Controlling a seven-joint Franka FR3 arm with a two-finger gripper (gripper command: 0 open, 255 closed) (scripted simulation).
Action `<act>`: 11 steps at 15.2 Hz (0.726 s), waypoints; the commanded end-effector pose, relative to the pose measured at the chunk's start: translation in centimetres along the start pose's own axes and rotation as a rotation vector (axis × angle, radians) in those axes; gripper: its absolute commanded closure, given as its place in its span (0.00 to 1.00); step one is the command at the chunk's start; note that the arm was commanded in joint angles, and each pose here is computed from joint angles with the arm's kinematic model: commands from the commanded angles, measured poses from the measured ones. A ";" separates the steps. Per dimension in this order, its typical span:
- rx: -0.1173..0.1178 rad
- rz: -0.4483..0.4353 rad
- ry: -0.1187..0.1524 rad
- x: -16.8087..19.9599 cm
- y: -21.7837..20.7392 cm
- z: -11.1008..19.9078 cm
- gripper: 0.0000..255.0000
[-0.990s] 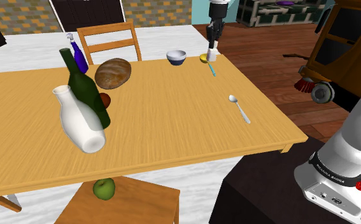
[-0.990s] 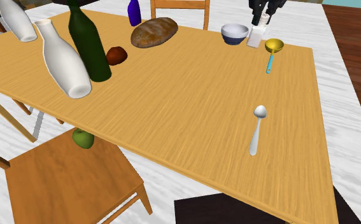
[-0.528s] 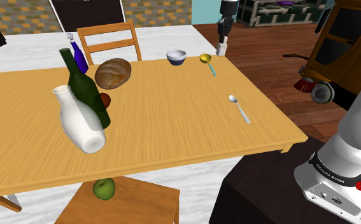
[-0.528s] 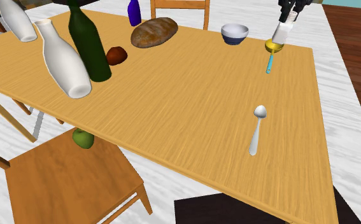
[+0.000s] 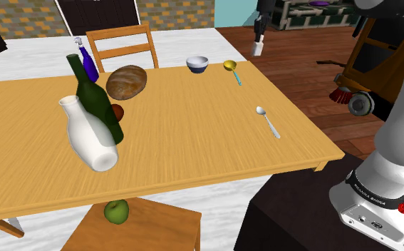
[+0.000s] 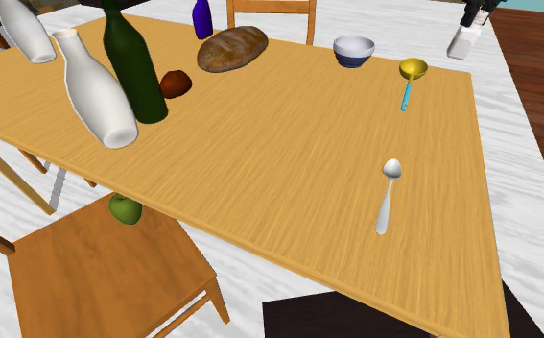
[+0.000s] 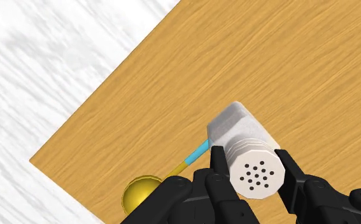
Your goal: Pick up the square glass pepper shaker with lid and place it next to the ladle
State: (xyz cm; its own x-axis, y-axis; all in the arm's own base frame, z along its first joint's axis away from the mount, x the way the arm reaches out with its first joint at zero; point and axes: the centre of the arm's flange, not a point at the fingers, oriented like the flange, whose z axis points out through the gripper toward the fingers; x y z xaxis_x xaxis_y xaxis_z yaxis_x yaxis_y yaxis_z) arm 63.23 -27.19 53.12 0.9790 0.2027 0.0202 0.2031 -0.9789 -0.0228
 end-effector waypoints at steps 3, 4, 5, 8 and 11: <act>0.000 -0.001 0.000 -0.5 2.9 1.1 1.00; 0.000 -0.001 0.000 -0.5 3.0 1.6 1.00; 0.000 -0.001 0.000 -0.5 3.0 2.2 1.00; 0.000 -0.001 0.000 -0.6 3.0 3.7 1.00; 0.000 -0.001 0.000 -0.6 3.0 5.3 1.00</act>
State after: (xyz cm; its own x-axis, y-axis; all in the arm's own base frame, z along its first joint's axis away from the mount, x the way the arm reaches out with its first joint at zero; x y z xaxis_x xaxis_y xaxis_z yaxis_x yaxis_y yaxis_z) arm 63.33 -30.14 48.25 0.9789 0.2034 0.0193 0.2038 -0.9787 -0.0230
